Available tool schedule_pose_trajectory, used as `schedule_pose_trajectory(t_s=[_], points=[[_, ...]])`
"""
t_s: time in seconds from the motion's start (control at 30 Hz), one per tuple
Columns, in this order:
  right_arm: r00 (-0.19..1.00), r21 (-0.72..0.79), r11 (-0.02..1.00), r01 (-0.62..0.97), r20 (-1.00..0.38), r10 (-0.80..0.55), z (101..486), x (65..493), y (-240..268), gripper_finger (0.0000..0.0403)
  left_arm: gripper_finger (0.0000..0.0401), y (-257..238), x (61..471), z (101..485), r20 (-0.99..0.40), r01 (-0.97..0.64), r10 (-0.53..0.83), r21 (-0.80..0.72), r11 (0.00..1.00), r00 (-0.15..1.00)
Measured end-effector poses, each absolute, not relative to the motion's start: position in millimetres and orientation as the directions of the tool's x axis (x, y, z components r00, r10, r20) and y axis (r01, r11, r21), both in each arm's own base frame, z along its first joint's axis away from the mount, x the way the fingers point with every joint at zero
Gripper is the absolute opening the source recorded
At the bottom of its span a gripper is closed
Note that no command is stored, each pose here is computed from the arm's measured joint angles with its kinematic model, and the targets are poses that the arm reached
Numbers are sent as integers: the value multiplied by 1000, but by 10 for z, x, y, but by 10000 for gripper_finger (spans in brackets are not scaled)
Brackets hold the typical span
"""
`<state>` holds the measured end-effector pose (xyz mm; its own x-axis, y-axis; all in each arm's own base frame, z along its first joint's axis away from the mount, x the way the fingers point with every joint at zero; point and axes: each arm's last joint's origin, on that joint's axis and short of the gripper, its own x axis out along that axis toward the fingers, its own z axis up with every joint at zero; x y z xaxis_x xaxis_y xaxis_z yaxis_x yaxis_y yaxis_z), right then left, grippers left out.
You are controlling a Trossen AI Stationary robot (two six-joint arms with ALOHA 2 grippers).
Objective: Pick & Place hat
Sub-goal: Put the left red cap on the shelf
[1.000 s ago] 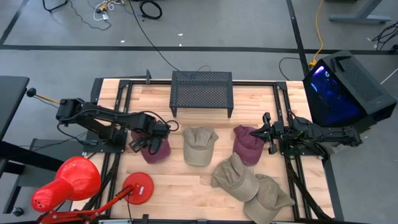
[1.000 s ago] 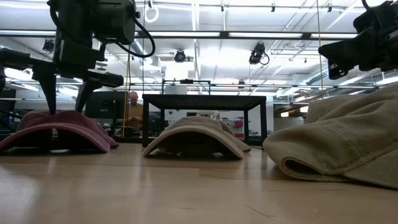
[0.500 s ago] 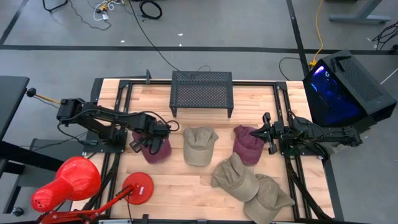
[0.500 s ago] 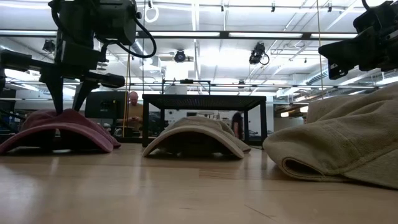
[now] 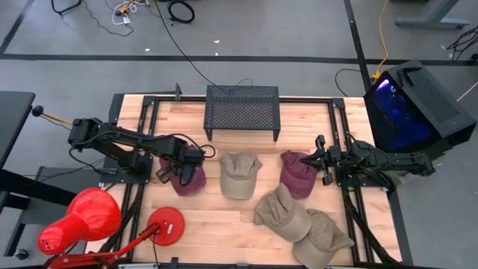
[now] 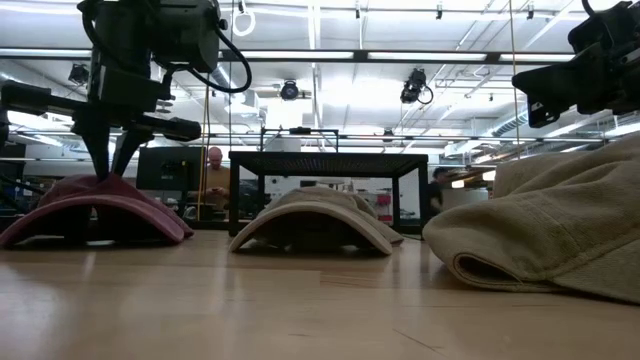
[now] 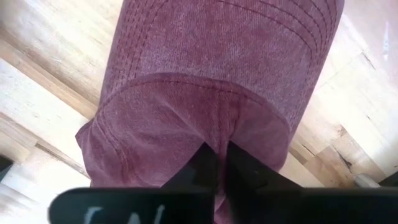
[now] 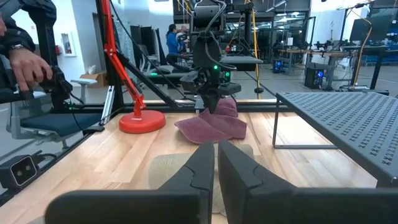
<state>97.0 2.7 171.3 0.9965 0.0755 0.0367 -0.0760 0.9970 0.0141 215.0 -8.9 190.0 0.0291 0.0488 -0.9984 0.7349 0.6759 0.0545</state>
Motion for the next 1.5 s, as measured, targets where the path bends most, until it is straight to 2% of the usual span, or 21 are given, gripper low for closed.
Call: schedule_pose_trajectory(t_s=[0.77, 1.0, 1.5], points=[[996, 14, 997, -76, 37, 76, 1713, 970, 27, 27, 7, -95, 2147, 1905, -999, 730, 39, 49, 682, 30], [996, 14, 997, -76, 37, 76, 1712, 971, 27, 27, 9, -110, 2130, 1912, -999, 699, 39, 44, 714, 23], [996, 14, 997, -76, 37, 76, 1713, 970, 27, 27, 6, -110, 2174, 2328, -998, 697, 43, 69, 714, 55]])
